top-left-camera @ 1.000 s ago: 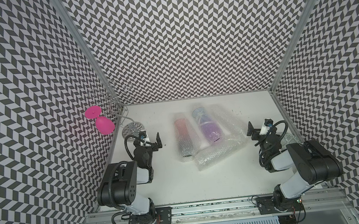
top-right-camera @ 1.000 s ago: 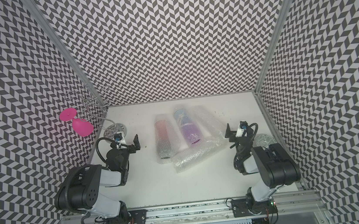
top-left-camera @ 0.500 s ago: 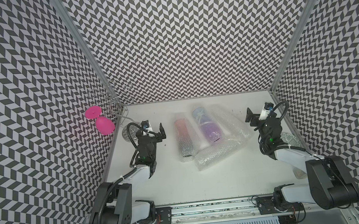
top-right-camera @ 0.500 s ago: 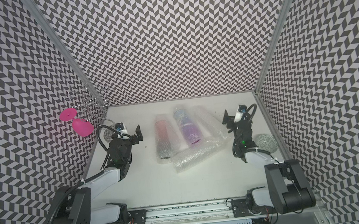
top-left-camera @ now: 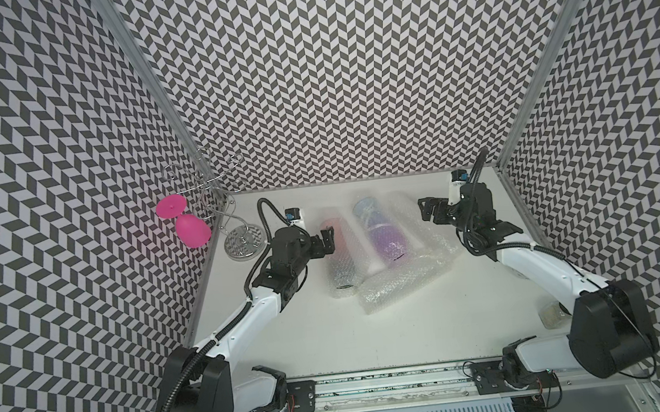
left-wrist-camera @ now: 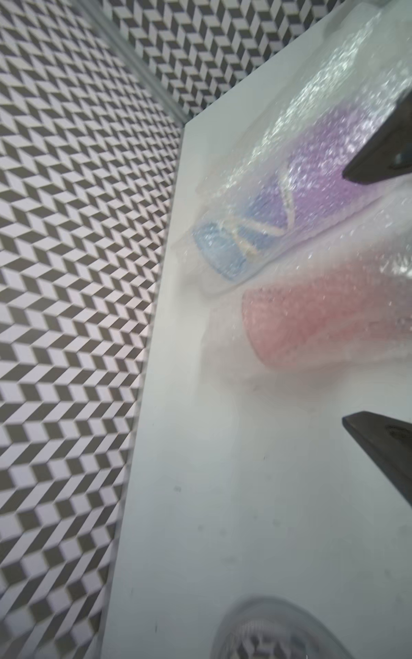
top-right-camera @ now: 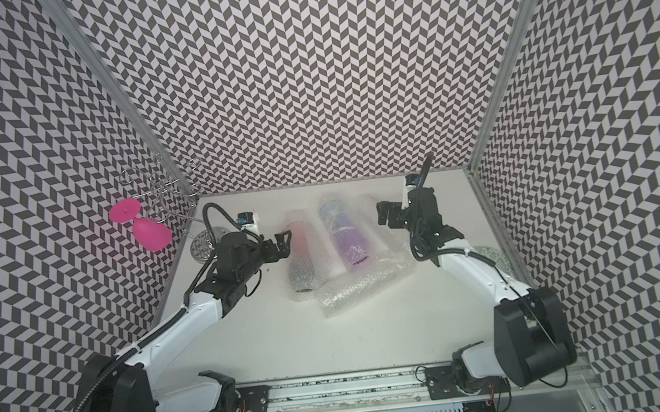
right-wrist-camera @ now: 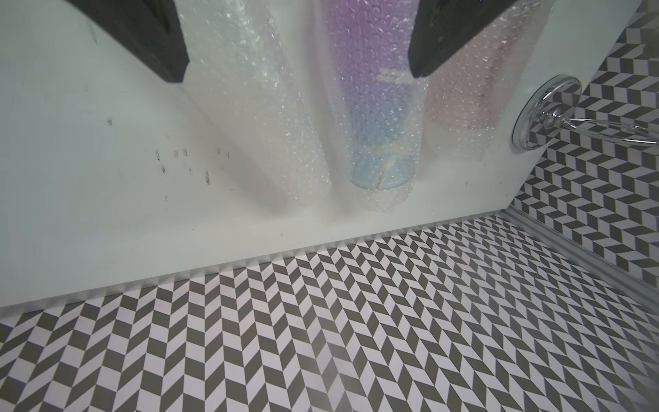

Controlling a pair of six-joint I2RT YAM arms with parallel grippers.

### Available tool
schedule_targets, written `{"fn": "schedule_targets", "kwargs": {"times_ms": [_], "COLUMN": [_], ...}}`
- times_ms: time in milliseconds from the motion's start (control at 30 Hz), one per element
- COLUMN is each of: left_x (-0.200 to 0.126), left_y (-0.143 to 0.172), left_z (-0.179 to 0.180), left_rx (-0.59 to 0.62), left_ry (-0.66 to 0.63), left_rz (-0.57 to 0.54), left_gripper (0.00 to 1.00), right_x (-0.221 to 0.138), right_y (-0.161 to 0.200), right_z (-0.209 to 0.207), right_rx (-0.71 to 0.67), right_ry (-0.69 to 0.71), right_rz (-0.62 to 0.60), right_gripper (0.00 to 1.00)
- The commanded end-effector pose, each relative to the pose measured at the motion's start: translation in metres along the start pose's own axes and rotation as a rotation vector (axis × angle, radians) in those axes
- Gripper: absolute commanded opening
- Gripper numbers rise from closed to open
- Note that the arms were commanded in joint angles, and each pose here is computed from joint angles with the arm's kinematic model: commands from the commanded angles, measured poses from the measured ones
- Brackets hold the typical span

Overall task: Unwrap the vase from the bubble wrap
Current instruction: Adjust the bubble wrap at the center of the board.

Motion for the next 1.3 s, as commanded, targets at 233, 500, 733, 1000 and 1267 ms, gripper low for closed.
{"fn": "schedule_targets", "kwargs": {"times_ms": [233,500,733,1000,1267], "left_x": [0.013,0.011,0.016,0.047,0.065], "left_y": [0.026,0.019,0.012,0.021,0.034], "left_z": [-0.048,-0.057,-0.049,-0.046,-0.048], "left_rx": [-0.089,-0.09,-0.115,-0.08,0.01], "left_ry": [0.14,0.091,-0.057,-0.189,-0.249], "left_rz": [0.272,0.343,0.446,0.549,0.609], "left_gripper": [1.0,1.0,1.0,1.0,1.0], "right_x": [-0.019,-0.041,-0.055,-0.078,-0.09], "right_y": [0.048,0.061,0.074,0.094,0.081], "right_z": [0.017,0.013,0.034,0.061,0.074], "right_rx": [-0.011,-0.057,-0.111,-0.197,-0.227], "right_ry": [-0.06,-0.101,-0.192,-0.263,-0.263], "right_rz": [0.286,0.307,0.365,0.384,0.322], "right_gripper": [0.99,0.99,0.99,0.99,0.99]}}
Point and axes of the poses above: each gripper's point midway between its finger pads, its own x axis out along the fingers, its own z axis along the line the jaws close on, y = z × x, the point moved 8 cm from there along -x, back along the fingers, and after that the axes turned 12 degrees about x, right-handed, at the moved point
